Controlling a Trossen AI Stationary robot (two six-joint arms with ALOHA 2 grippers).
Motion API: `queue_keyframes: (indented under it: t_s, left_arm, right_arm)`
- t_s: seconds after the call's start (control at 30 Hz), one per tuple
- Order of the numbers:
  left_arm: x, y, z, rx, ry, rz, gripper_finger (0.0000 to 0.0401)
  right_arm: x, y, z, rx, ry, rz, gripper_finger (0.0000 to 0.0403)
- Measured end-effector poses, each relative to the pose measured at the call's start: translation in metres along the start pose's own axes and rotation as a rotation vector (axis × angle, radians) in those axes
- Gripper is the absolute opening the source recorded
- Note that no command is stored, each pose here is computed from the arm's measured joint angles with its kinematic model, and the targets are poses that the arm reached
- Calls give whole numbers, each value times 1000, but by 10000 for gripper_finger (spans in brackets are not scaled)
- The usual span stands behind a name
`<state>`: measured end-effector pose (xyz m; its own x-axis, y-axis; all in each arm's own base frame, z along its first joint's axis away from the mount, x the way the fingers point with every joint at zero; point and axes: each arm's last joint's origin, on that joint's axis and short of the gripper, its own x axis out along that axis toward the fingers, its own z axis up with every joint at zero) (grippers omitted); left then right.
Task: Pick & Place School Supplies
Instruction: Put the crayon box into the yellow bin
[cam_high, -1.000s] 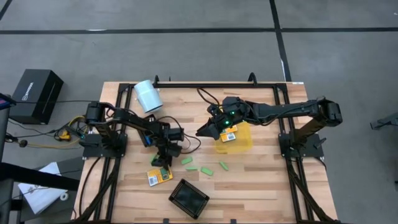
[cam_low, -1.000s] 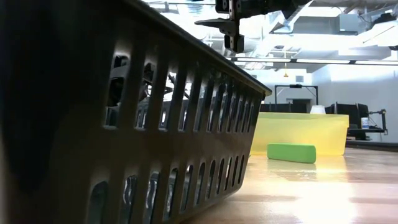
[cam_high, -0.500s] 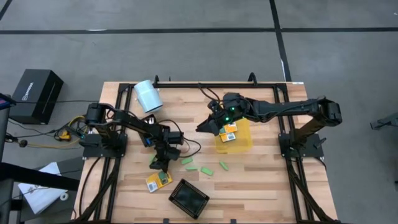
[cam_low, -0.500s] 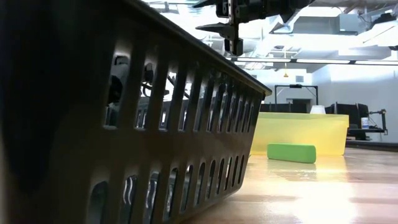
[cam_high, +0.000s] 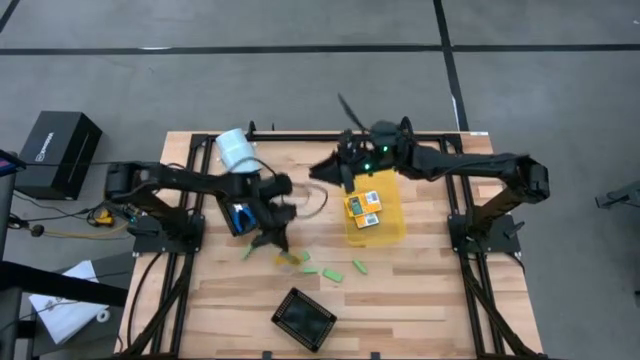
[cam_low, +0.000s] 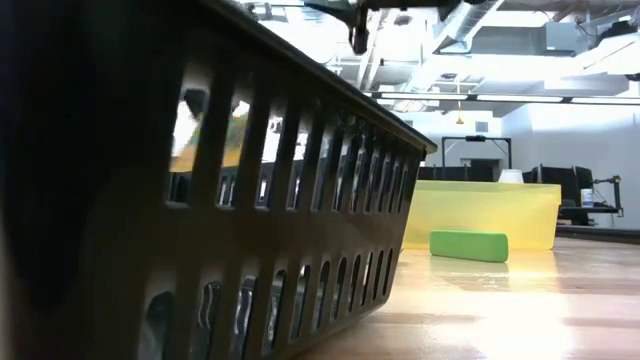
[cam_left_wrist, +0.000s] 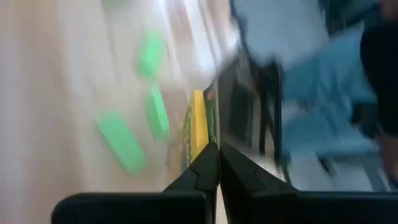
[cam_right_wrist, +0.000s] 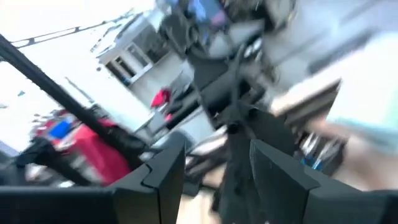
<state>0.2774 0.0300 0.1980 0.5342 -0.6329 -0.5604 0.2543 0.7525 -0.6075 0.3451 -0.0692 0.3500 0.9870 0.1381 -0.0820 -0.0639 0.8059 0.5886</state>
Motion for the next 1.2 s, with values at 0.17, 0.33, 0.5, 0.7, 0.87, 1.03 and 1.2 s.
queue_keyframes:
  t_s: [0.17, 0.33, 0.5, 0.7, 0.87, 1.03, 1.2]
  left_arm:
    - [-39, -8, 28, 18, -292, 54, 1]
    - [-62, -10, 44, 26, -494, 118, 1]
    - [-66, -1, 59, 22, -580, 165, 1]
    - [-54, 18, 89, 50, -602, 161, 1]
    - [-39, 44, 118, 59, -616, 129, 1]
    - [-14, 74, 131, 3, -558, 79, 2]
    - [12, 104, 127, -80, -497, 49, 1]
  right_arm:
    - [-10, 7, 42, -144, -143, -37, 171]
    - [-22, 9, 70, -194, -206, -65, 171]
    - [-33, 16, 94, -252, -260, -75, 171]
    - [-45, 22, 115, -314, -293, -104, 171]
    - [-50, 24, 121, -320, -294, -116, 171]
    - [-49, 25, 121, -319, -290, -115, 171]
    - [-48, 27, 119, -318, -285, -107, 171]
